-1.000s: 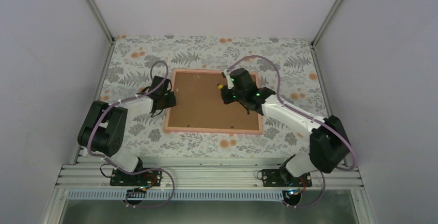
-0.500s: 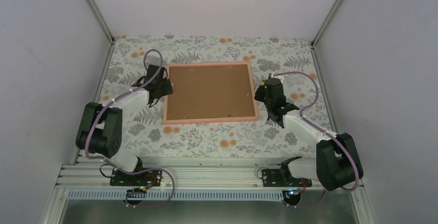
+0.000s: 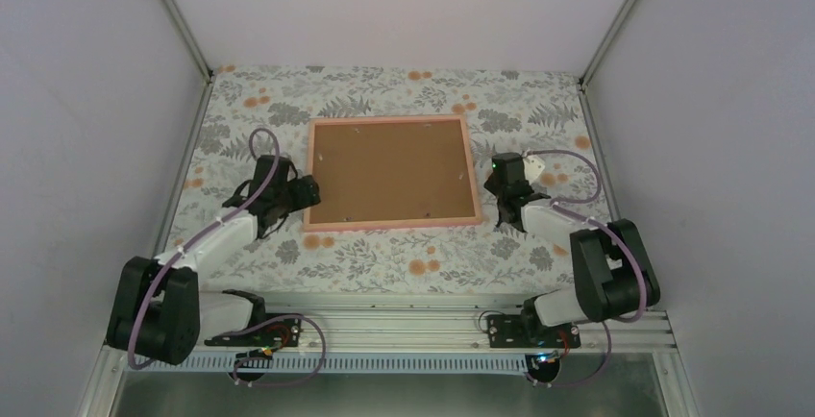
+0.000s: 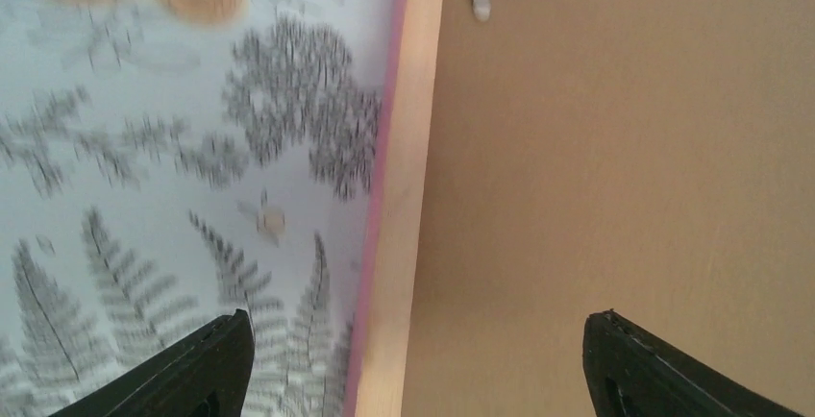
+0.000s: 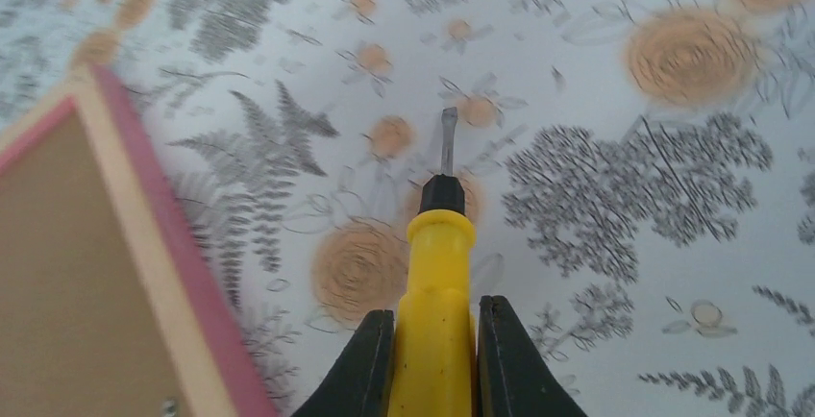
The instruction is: Take the photo out of the frame
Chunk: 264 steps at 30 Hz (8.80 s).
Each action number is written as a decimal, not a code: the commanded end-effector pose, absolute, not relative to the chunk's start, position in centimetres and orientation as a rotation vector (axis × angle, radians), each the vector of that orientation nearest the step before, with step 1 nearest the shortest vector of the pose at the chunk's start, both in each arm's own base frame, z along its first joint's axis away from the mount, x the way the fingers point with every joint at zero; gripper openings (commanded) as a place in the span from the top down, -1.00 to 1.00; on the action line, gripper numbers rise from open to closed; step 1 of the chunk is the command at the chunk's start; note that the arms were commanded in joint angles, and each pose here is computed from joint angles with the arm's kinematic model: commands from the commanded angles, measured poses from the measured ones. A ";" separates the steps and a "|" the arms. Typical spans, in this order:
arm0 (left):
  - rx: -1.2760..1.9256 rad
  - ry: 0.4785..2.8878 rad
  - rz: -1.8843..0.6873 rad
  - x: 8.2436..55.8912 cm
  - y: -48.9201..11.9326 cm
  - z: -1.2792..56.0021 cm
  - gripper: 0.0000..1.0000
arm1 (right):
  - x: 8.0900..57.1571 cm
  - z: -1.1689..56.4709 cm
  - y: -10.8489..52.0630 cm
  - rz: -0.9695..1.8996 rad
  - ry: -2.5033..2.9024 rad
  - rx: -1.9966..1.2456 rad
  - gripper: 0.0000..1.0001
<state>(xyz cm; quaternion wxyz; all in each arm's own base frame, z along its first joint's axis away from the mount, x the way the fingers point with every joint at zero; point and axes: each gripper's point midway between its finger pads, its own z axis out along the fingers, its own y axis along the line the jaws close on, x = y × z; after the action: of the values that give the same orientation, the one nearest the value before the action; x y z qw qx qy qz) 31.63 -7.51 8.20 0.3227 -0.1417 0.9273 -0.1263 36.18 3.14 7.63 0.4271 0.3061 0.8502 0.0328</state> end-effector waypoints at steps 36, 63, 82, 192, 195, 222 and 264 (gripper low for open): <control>-0.530 2.499 -0.559 27.7 -10.6 3.7 -0.94 | 31.6 2.5 12.8 0.504 2.629 0.145 -0.47; -0.339 2.479 -0.189 45.6 -9.7 5.6 -1.00 | 15.9 4.4 30.9 0.931 2.741 -0.490 -0.54; -0.445 2.484 -0.568 31.9 -11.0 6.1 -0.94 | 22.0 6.7 29.5 0.504 2.553 -0.677 -0.62; -0.262 2.567 -0.142 38.6 -8.9 10.5 0.78 | 20.1 4.3 37.7 -0.440 1.429 -1.301 -0.07; -0.260 2.571 -0.166 38.3 -9.2 10.2 0.78 | 20.3 4.9 38.2 -0.459 1.402 -1.289 0.10; -0.418 2.092 -0.164 34.2 -2.0 29.1 -0.42 | 19.5 29.1 36.6 0.185 1.482 -1.045 0.92; -0.397 2.286 -0.408 35.8 -3.8 17.3 -0.95 | 27.3 35.4 23.8 1.445 1.670 -0.480 0.93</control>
<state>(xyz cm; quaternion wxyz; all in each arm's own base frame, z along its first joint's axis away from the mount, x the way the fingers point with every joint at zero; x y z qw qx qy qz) 35.24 -3.68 18.90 0.3979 -0.1608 0.8930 -0.1358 29.45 22.92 33.58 0.4710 -0.1424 0.7163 0.4948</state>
